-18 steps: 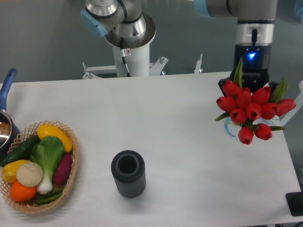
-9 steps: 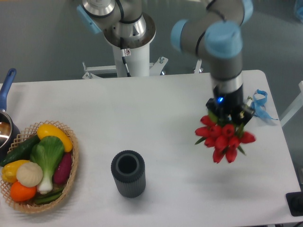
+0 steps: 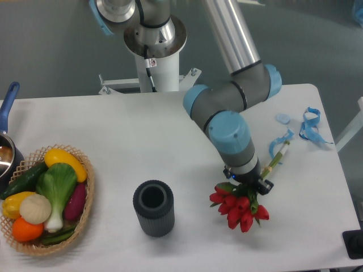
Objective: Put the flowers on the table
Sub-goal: 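Lay the tulips flat on the table and open the gripper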
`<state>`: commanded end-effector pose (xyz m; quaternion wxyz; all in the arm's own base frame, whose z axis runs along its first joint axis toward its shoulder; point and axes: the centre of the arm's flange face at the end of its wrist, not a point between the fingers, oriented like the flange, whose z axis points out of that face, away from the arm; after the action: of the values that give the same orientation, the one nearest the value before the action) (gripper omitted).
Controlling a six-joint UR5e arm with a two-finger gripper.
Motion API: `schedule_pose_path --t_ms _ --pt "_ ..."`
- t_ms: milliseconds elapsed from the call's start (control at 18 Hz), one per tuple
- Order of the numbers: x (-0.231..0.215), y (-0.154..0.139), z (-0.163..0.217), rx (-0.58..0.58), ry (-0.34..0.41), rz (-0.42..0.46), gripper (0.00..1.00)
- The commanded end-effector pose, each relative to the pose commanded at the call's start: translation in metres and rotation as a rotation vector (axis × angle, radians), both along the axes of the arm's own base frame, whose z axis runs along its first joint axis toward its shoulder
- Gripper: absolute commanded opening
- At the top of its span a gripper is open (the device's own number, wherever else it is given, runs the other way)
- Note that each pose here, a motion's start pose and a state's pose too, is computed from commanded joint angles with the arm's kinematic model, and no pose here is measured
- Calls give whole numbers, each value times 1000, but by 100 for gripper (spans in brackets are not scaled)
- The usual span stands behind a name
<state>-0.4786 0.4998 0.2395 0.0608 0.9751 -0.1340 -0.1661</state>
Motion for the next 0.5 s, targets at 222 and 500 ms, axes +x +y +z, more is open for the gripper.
schedule_pose_path --t_ms 222,500 --pt "-1 5 17 49 29 46 100" --pt "3 2 97 180 130 151 100"
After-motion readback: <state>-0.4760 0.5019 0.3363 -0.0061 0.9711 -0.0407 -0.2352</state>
